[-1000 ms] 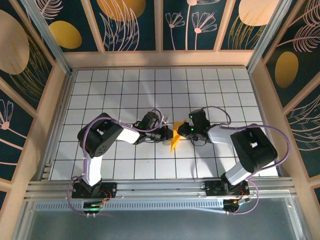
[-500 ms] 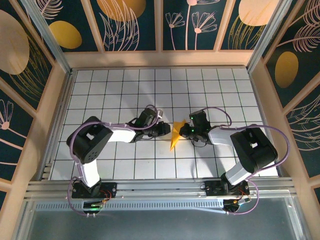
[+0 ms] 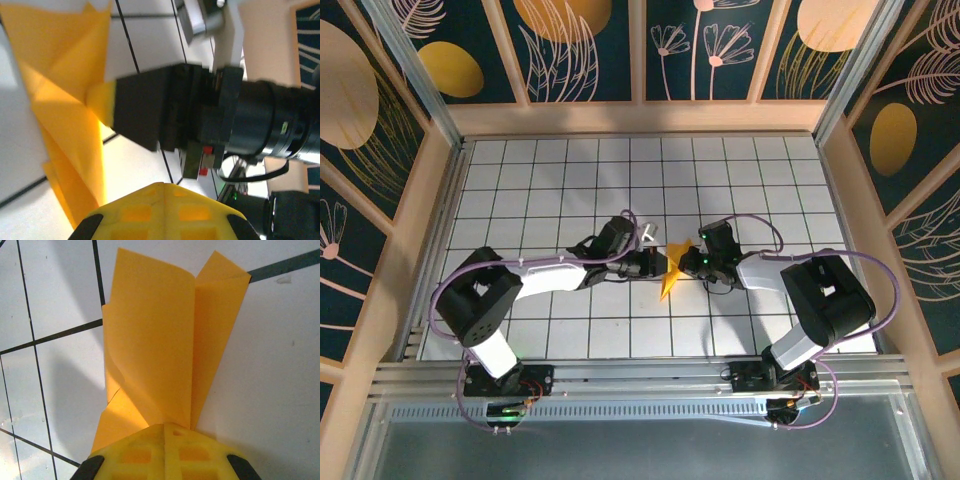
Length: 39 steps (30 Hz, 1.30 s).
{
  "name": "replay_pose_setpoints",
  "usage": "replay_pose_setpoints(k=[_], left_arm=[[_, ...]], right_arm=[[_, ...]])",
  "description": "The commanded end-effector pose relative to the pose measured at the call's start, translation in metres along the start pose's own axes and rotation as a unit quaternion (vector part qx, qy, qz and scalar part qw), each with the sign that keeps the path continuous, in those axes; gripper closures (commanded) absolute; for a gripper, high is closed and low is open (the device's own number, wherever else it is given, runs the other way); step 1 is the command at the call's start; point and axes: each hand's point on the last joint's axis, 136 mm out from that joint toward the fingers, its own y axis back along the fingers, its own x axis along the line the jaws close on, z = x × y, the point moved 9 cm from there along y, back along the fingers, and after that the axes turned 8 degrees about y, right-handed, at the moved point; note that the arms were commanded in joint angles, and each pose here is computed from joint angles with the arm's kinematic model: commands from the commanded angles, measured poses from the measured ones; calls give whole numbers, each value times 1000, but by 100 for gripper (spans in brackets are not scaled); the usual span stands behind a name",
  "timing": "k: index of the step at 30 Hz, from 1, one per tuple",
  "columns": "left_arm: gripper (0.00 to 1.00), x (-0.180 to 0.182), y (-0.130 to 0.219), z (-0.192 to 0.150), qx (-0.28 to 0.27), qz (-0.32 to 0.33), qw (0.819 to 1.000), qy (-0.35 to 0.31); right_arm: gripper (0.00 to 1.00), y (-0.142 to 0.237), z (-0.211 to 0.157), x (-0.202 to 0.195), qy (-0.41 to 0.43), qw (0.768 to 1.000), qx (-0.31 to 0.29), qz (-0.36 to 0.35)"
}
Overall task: Fold a paper plane with a square sheet of paper (fold left side to right side)
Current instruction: Fold the wing for the fifth time at the center of the table.
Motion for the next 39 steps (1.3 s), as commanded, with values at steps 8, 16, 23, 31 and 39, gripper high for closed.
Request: replay_pose_setpoints(k=[8, 16, 23, 31, 39], left_arm=[[99, 15, -24, -9, 58, 32, 998, 13], [100, 29, -32, -19, 71, 55, 996, 18], [99, 40, -36, -24, 78, 68, 994, 25], [99, 48, -40, -29, 82, 78, 993, 31], [99, 54, -42, -32, 84, 85, 992, 35]], right_arm=[[100, -1, -24, -22, -9, 997, 48, -61], [100, -2, -24, -22, -8, 997, 51, -64], [100, -2, -24, -22, -6, 996, 52, -69], [100, -3, -23, -22, -5, 996, 55, -70], [100, -3, -23, -21, -5, 996, 55, -70]])
